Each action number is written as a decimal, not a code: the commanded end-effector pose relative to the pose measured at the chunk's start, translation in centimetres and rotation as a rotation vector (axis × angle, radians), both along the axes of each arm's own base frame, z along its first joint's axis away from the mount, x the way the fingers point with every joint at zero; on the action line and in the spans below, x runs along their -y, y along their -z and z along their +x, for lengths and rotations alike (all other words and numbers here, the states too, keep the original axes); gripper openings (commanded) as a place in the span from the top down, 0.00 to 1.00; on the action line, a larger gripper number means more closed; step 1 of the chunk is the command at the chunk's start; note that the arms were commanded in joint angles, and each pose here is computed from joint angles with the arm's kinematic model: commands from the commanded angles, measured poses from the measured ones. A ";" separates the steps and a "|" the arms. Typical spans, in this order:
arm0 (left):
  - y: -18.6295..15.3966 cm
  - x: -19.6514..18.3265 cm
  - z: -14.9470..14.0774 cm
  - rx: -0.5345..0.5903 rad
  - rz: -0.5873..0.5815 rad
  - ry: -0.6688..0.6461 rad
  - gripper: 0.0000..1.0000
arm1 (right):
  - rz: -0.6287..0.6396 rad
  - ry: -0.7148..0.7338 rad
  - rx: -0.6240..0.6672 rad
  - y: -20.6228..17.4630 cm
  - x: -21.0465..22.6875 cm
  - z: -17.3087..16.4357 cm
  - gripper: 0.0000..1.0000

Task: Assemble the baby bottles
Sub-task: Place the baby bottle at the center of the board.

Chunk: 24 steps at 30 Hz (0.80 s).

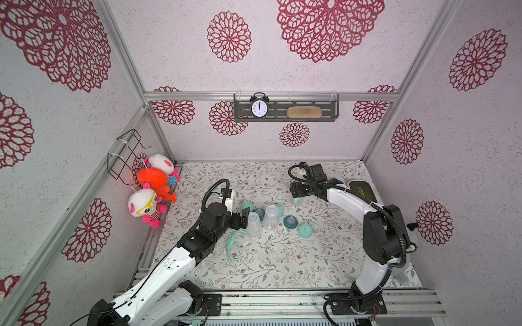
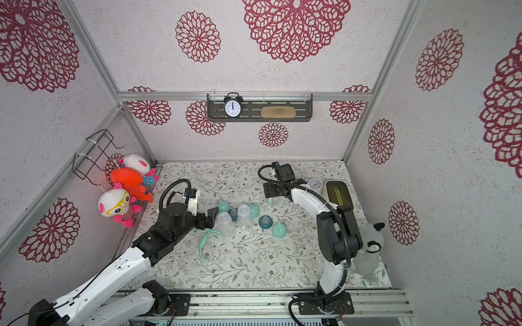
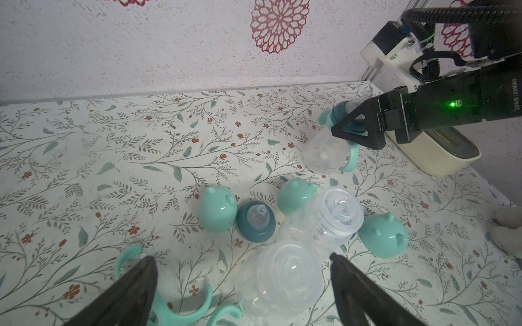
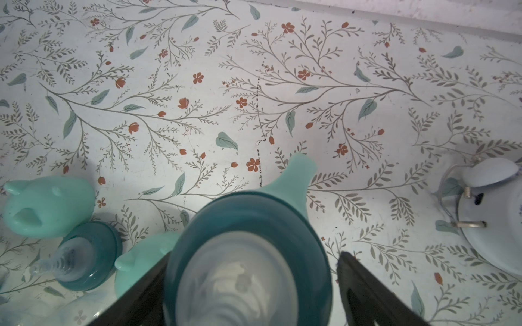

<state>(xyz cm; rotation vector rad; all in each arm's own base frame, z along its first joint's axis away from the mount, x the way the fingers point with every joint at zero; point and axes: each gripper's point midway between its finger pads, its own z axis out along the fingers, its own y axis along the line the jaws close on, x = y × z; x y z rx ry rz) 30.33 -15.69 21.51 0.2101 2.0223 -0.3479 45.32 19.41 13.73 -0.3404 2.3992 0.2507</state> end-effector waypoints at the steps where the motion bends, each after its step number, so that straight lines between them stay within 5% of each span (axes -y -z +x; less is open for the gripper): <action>1: -1.3 0.0 0.3 0.028 -0.034 -0.002 0.02 | 0.005 -0.007 0.034 -1.8 0.2 0.5 0.12; 17: -1.2 0.3 0.6 0.025 -0.038 0.000 0.02 | 0.033 -0.043 0.077 -5.7 0.4 -2.6 0.01; 24: -1.1 0.9 1.0 0.018 -0.049 0.014 0.02 | 0.031 0.053 0.084 -7.7 2.6 -5.8 0.01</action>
